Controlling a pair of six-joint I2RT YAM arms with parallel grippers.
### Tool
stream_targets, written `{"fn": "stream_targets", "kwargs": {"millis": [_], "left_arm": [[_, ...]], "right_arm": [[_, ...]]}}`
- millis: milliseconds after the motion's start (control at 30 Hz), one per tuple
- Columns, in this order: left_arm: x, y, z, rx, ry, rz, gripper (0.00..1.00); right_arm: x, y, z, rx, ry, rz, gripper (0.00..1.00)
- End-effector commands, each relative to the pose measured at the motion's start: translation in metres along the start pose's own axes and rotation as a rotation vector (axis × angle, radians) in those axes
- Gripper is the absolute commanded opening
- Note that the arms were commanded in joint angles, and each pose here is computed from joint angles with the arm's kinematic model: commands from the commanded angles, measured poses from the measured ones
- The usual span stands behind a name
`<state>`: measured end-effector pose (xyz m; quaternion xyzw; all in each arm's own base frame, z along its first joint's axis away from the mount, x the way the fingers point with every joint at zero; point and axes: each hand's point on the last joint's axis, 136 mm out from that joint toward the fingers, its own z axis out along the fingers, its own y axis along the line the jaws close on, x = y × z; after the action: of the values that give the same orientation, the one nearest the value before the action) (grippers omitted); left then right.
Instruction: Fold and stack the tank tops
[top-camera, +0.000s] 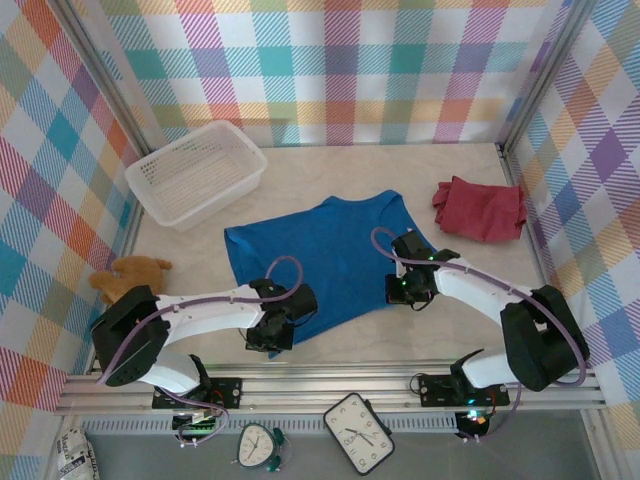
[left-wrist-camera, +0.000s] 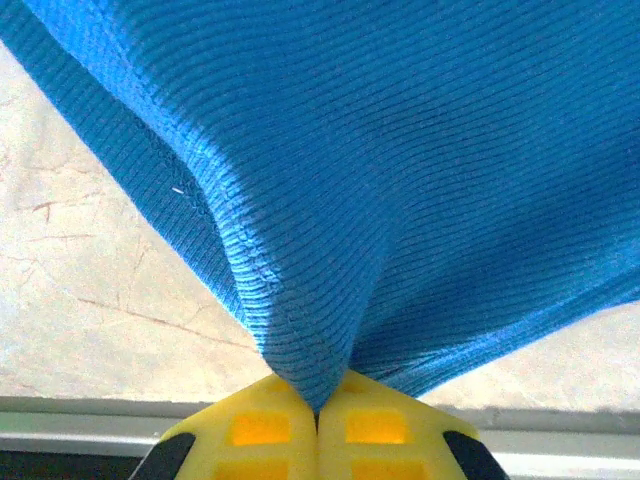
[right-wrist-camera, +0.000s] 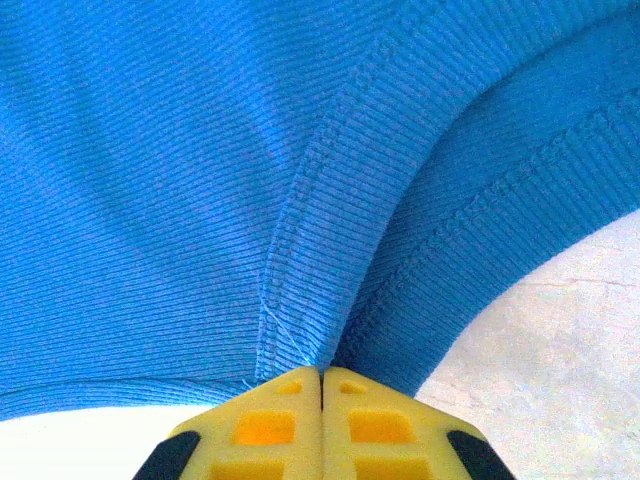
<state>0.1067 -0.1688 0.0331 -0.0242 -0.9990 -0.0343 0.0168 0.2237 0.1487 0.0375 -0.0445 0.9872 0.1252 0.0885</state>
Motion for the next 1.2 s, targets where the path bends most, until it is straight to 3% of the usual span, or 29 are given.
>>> {"fn": "stream_targets", "kwargs": {"millis": [0,500,1167], "left_arm": [[0.0,0.007,-0.013,0.012,0.019,-0.006,0.0],[-0.049,0.021,-0.042,0.206,0.008,-0.081,0.0],[-0.091,0.055,-0.031,0.253,0.008,-0.209,0.0]], "right_arm": [[-0.012,0.008,-0.016,-0.004,-0.016,-0.047,0.04],[-0.075,0.036,-0.008,-0.041,-0.023,-0.14,0.06],[-0.13,0.058,0.016,-0.132,-0.01,-0.133,0.06]]}}
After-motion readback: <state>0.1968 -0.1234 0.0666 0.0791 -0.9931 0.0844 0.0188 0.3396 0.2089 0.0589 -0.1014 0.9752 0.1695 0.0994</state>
